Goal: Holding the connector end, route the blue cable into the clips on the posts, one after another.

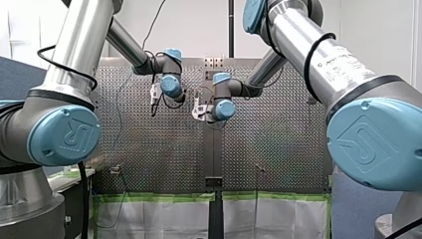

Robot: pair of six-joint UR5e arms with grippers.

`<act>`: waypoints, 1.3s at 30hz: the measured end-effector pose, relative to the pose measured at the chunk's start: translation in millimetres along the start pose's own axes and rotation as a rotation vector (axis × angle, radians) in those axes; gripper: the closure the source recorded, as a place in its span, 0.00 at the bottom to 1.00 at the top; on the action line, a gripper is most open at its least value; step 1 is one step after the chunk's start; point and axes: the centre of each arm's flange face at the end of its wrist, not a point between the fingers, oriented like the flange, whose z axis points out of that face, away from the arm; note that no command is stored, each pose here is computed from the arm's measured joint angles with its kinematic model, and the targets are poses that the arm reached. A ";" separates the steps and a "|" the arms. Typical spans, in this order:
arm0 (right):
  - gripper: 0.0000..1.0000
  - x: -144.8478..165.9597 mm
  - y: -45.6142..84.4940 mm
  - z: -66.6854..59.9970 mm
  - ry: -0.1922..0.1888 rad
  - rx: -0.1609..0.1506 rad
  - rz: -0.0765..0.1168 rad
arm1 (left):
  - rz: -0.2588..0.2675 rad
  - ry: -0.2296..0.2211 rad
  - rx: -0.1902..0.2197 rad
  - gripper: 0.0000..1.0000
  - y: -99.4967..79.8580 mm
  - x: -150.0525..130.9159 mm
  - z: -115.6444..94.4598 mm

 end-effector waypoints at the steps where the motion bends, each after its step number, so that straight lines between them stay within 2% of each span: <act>1: 1.00 -2.4 0.5 -0.7 -0.002 -0.001 -0.001 | 0.000 0.002 0.001 1.00 -0.5 2.1 1.0; 8: 1.00 -24.7 9.4 -6.7 -0.010 -0.010 0.000 | -0.006 0.001 0.000 1.00 -2.7 8.5 4.3; 18: 1.00 -45.5 26.2 -5.5 -0.029 -0.034 -0.001 | -0.008 0.050 0.015 1.00 -14.9 41.6 10.3; 25: 1.00 -54.4 36.6 -2.9 -0.041 -0.050 0.000 | -0.009 0.099 0.039 1.00 -29.1 74.4 12.7; 30: 1.00 -65.2 41.7 -0.3 -0.050 -0.056 0.000 | -0.038 0.086 0.074 1.00 -42.1 79.0 11.1; 34: 1.00 -72.3 43.5 0.7 -0.057 -0.058 0.000 | -0.073 0.075 0.086 1.00 -46.3 78.4 11.0; 39: 1.00 -75.4 42.9 0.7 -0.062 -0.055 -0.001 | -0.105 0.087 0.106 1.00 -51.2 85.5 10.9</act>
